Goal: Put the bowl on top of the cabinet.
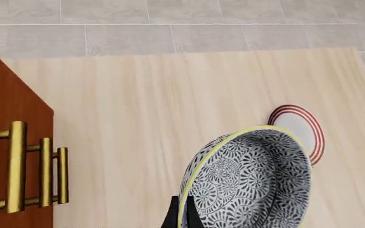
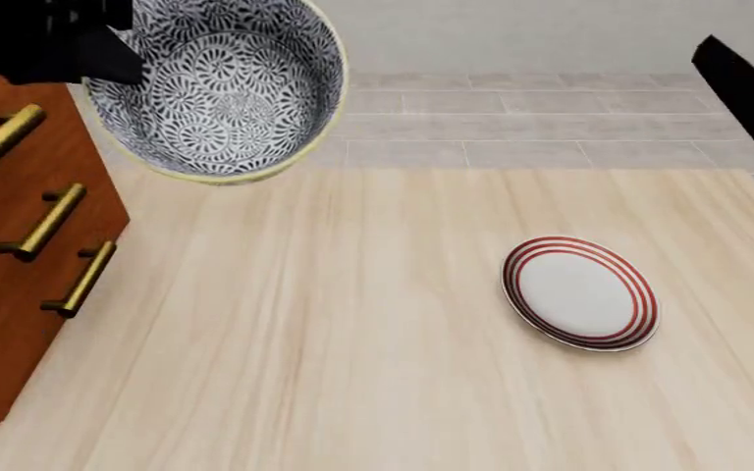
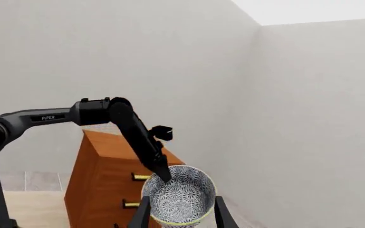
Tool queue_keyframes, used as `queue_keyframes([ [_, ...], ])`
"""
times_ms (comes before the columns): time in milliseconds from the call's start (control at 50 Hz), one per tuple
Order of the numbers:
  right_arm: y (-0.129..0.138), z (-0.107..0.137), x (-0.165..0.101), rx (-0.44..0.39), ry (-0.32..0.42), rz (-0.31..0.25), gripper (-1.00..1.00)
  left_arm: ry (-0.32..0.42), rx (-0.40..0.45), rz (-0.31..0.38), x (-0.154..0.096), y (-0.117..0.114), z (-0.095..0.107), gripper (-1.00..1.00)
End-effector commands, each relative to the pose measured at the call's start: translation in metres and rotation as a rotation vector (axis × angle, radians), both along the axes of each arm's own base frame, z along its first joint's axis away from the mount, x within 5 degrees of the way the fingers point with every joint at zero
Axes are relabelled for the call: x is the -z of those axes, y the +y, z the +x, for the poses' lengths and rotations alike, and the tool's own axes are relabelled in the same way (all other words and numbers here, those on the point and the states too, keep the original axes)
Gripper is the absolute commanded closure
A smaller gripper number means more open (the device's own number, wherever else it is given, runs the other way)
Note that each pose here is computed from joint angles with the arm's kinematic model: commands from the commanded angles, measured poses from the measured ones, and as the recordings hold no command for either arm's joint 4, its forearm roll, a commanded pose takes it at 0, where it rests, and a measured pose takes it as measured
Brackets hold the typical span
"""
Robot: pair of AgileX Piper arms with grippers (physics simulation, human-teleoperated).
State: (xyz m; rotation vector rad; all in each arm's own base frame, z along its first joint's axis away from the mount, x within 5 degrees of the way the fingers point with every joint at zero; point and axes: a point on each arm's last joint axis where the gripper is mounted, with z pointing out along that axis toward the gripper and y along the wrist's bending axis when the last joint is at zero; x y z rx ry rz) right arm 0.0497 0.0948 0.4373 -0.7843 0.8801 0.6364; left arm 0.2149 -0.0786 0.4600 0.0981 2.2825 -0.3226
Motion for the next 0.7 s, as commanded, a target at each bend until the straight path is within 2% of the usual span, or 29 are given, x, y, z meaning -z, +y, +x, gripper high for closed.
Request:
queue_keyframes([
  [20,0.003,0.002,0.003,0.01,0.0,-0.012,-1.0,-0.053,-0.04,0.019,-0.028,0.019,-0.009,1.0],
  [220,0.005,0.004,0.005,0.015,-0.001,-0.019,-1.0,-0.102,-0.116,0.022,-0.045,0.04,-0.018,1.0],
  [340,0.006,0.004,0.005,0.018,-0.006,-0.023,-1.0,-0.1,-0.127,0.022,-0.041,0.042,-0.018,1.0],
  [700,0.007,0.006,0.007,0.031,-0.013,-0.03,-1.0,-0.111,-0.238,0.001,-0.026,0.059,-0.005,1.0],
])
